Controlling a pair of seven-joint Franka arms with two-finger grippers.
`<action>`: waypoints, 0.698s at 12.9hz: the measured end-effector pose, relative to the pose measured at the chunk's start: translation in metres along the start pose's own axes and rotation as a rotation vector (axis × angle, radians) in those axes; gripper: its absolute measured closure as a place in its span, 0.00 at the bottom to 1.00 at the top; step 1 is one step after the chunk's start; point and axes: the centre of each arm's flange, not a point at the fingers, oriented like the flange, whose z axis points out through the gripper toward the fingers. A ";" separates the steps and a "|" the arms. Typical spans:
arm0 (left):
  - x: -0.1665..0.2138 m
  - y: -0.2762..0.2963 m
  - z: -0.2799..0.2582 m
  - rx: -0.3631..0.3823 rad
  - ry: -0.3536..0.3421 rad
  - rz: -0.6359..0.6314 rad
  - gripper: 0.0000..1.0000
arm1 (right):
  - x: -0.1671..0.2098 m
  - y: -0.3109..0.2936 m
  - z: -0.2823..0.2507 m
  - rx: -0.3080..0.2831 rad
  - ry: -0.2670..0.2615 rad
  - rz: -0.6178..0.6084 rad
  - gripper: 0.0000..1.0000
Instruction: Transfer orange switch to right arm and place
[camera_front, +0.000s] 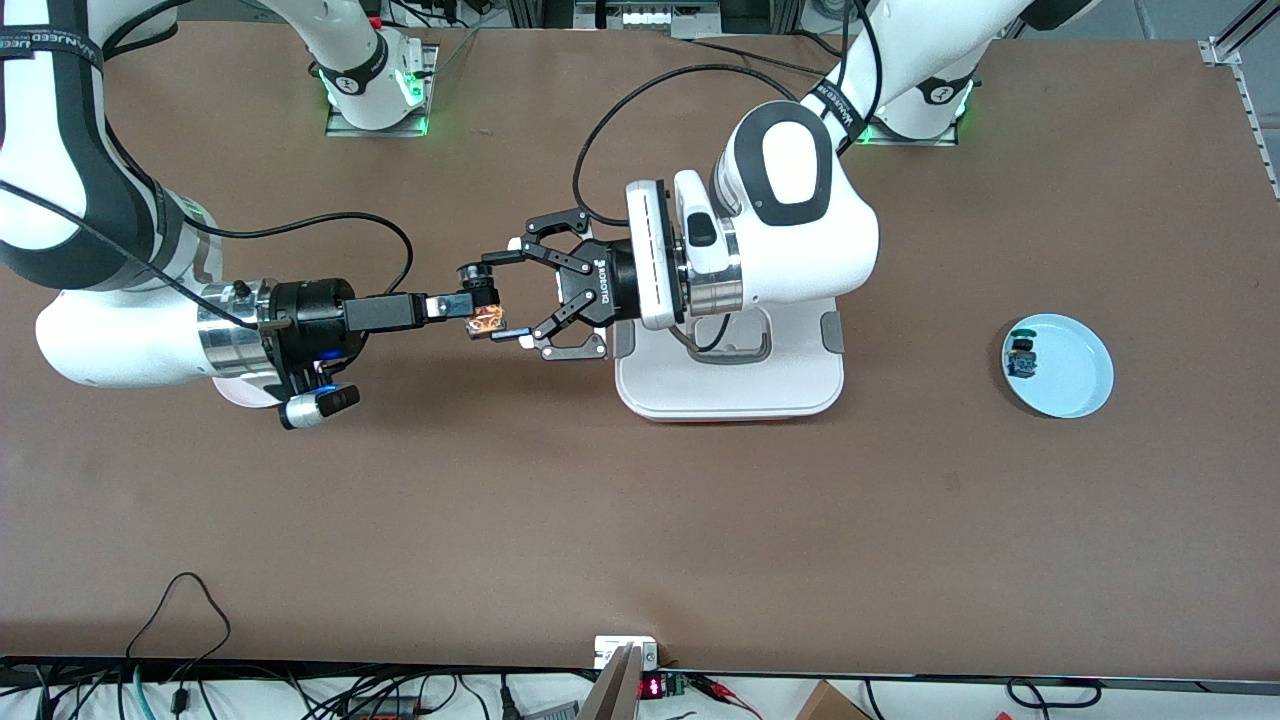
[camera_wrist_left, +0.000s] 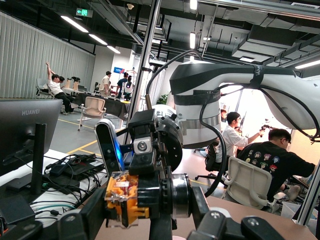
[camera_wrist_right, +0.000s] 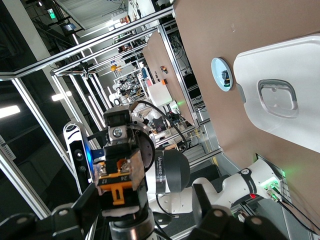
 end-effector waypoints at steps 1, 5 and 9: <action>0.000 0.000 0.000 0.000 0.000 0.000 0.27 | 0.000 0.000 0.000 0.000 0.000 0.000 0.20; 0.000 0.000 0.000 0.000 0.000 0.000 0.27 | 0.000 0.000 0.001 -0.001 -0.002 0.000 0.20; -0.003 0.000 0.001 0.000 -0.003 -0.002 0.27 | -0.001 -0.006 0.000 0.012 0.000 -0.009 0.44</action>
